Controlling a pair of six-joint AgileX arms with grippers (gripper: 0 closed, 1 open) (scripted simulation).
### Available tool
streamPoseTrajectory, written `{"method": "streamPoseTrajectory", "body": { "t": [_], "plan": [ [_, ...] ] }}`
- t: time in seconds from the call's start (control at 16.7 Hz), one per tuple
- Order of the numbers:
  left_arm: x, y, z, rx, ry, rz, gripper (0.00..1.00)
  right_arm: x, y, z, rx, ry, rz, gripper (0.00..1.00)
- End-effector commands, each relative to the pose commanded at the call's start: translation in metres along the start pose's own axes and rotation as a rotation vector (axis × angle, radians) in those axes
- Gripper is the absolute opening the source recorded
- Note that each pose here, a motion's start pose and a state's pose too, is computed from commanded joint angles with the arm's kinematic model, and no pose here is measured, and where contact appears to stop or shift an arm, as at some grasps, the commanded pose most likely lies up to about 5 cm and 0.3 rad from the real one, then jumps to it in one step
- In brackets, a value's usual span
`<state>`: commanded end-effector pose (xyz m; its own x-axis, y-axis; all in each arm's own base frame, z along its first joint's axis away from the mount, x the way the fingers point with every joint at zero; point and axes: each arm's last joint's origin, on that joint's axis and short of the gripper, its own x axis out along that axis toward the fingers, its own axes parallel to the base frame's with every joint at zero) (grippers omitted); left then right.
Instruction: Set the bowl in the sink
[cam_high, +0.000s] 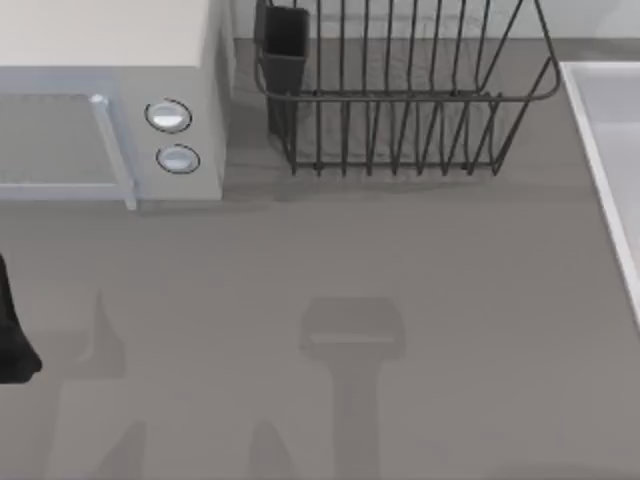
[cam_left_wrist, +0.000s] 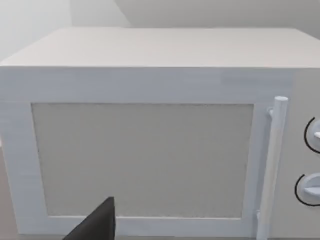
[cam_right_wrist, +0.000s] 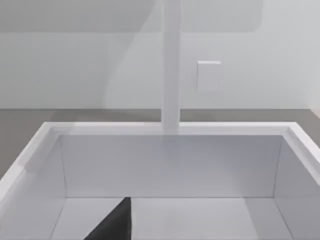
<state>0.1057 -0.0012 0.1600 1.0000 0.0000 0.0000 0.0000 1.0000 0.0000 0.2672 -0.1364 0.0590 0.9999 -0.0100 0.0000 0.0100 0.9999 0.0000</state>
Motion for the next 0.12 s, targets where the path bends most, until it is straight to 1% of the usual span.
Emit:
{"method": "streamPoseTrajectory", "body": {
  "t": [0.12],
  "plan": [
    [0.0, 0.0, 0.0, 0.0, 0.0, 0.0, 1.0, 0.0, 0.0, 0.0, 0.0, 0.0, 0.0, 1.0]
  ]
}}
